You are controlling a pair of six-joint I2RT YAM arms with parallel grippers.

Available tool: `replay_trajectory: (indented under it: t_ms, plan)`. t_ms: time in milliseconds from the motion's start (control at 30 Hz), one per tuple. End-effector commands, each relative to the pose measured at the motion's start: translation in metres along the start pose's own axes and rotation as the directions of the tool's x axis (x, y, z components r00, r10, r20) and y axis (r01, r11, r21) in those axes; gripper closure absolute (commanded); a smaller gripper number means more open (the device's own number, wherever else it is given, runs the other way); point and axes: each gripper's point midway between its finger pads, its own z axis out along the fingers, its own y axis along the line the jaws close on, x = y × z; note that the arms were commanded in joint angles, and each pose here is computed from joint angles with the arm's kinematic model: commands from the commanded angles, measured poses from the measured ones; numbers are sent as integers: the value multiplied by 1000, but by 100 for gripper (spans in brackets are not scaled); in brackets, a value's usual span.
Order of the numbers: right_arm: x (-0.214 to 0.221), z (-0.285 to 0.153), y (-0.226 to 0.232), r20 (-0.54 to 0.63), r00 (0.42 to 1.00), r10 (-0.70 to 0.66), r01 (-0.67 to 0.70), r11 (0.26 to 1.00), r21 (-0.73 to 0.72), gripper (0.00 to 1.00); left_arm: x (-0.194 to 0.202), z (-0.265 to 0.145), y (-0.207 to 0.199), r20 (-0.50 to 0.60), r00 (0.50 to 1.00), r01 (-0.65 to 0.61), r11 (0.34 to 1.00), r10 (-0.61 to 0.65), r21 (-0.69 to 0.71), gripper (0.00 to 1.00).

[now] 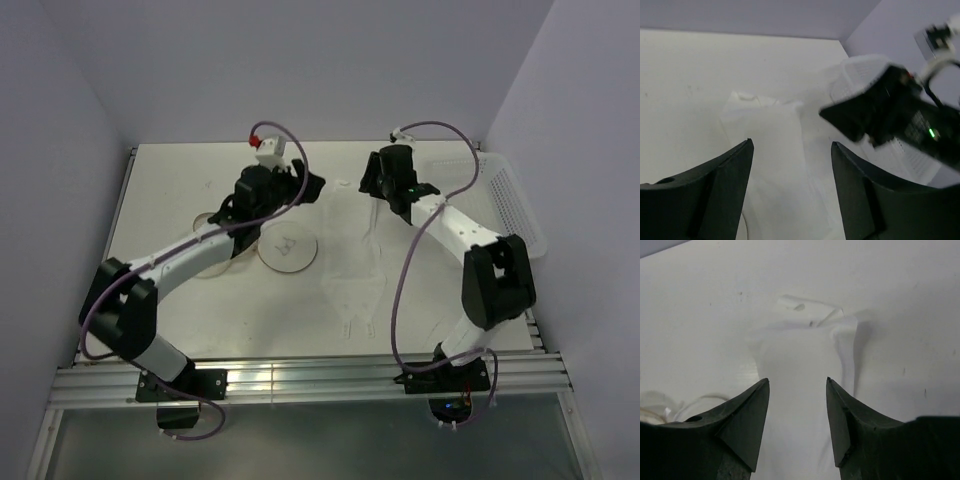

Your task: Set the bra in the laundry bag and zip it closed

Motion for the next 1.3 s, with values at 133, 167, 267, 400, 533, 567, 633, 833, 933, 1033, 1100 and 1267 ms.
replay_trajectory:
  t_ms: [133, 167, 267, 400, 533, 567, 633, 833, 933, 1033, 1100, 1267]
  plan:
    - [-11, 80, -11, -83, 996, 28, -21, 996, 86, 29, 85, -69, 7, -87, 993, 72, 994, -79, -77, 34]
    - [-12, 87, -13, -91, 995, 49, -41, 995, 96, 27, 95, -80, 0, -105, 992, 70, 996, -76, -59, 34]
    - [-10, 110, -17, -133, 988, 76, -59, 990, 126, 17, 116, -93, -18, -166, 983, 81, 997, -81, -3, 34]
    - [-5, 127, -21, -154, 983, 101, -76, 985, 157, 16, 132, -101, -30, -205, 976, 81, 996, -73, 31, 41]
    - [7, 141, -23, -190, 974, 122, -88, 980, 180, 21, 139, -106, -38, -223, 972, 88, 994, -72, 65, 58]
    - [8, 143, -25, -188, 974, 124, -88, 978, 189, 21, 140, -109, -42, -225, 972, 92, 993, -71, 80, 65]
    - [15, 146, -29, -203, 970, 132, -90, 975, 204, 21, 142, -112, -46, -227, 972, 89, 992, -66, 92, 72]
    - [27, 151, -32, -216, 959, 184, -138, 968, 210, 17, 161, -123, -49, -266, 963, 78, 992, -48, 104, 88]
    - [21, 153, -26, -184, 955, 232, -205, 966, 156, 23, 170, -124, -49, -289, 956, 83, 991, -51, 103, 94]
    - [4, 149, -20, -80, 962, 262, -255, 963, 93, 54, 175, -125, -49, -298, 954, 74, 992, -39, 107, 96]
    - [2, 148, -19, -46, 959, 278, -275, 959, 66, 80, 178, -123, -50, -307, 951, 68, 992, -31, 108, 96]
    - [-23, 127, -8, 42, 962, 268, -268, 963, -21, 100, 179, -120, -45, -306, 952, 48, 996, -23, 76, 98]
